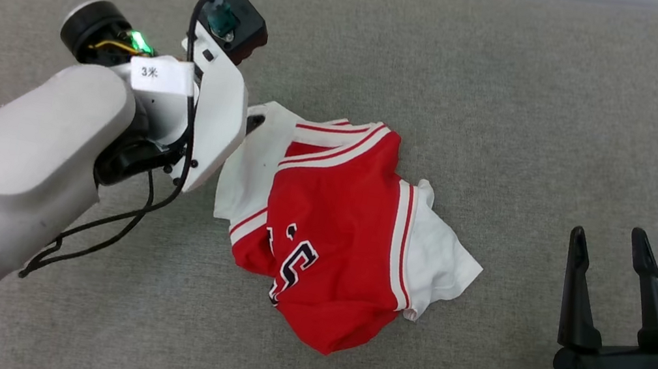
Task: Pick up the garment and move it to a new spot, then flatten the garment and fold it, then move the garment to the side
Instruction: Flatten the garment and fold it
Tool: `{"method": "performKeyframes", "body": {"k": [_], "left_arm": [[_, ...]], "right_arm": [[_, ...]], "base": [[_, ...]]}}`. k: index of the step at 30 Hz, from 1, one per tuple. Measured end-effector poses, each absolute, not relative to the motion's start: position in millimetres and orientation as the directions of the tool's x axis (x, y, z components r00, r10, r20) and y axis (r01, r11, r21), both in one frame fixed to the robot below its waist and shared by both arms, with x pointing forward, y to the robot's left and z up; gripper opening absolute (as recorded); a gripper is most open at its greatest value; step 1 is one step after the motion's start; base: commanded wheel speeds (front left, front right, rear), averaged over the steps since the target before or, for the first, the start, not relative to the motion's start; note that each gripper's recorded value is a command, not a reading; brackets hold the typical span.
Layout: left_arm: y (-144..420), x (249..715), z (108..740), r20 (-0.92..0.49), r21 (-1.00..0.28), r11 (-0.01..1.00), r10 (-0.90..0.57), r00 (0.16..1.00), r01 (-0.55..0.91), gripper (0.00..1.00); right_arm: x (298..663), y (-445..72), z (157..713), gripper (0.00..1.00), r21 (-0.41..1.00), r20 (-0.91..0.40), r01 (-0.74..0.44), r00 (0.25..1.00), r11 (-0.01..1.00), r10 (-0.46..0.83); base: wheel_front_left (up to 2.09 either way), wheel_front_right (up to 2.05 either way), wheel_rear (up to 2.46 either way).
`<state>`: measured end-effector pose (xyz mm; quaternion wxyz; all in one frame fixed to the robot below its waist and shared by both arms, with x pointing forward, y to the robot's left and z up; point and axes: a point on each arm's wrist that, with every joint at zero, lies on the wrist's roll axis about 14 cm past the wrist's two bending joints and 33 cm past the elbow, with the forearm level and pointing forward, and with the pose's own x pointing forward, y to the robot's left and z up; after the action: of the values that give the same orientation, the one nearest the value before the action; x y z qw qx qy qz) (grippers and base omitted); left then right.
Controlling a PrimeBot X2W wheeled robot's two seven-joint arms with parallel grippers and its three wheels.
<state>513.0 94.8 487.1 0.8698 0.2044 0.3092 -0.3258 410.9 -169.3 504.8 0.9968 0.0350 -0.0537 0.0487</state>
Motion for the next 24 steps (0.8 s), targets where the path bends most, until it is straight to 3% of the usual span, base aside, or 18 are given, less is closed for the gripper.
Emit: {"method": "performKeyframes", "body": {"k": [3,14,15,16,17,24], "left_arm": [[95.4,506.1,459.2,-0.763,0.084,0.694,-0.416,0.494,0.715,1.0],[107.0,484.8,379.4,-0.922,-0.008,0.656,-0.298,0.249,0.754,1.0],[106.6,483.3,376.1,-0.925,-0.011,0.651,-0.295,0.239,0.759,0.8],[106.1,483.0,376.5,-0.923,-0.011,0.65,-0.298,0.242,0.76,0.15],[105.5,483.1,377.0,-0.92,-0.008,0.649,-0.303,0.249,0.761,0.0],[96.7,488.1,405.8,-0.849,0.075,0.617,-0.373,0.375,0.783,0.0]], "right_arm": [[415.7,-170.5,499.9,1.0,0.064,0.1,-0.097,0.991,0.993,0.09],[424.4,-185.3,487.0,1.0,0.057,0.069,-0.054,0.996,0.997,0.05],[424.2,-186.9,485.7,1.0,0.056,0.065,-0.049,0.997,0.997,0.045],[424.1,-187.0,486.1,1.0,0.056,0.066,-0.049,0.997,0.997,0.045],[424.1,-187.1,486.5,1.0,0.056,0.067,-0.049,0.997,0.997,0.045],[419.3,-182.8,496.2,1.0,0.057,0.091,-0.062,0.994,0.996,0.056]], "base": [[0.0,0.0,0.0],[0.0,0.0,0.0],[0.0,0.0,0.0],[0.0,0.0,0.0],[0.0,0.0,0.0],[0.0,0.0,0.0]]}}
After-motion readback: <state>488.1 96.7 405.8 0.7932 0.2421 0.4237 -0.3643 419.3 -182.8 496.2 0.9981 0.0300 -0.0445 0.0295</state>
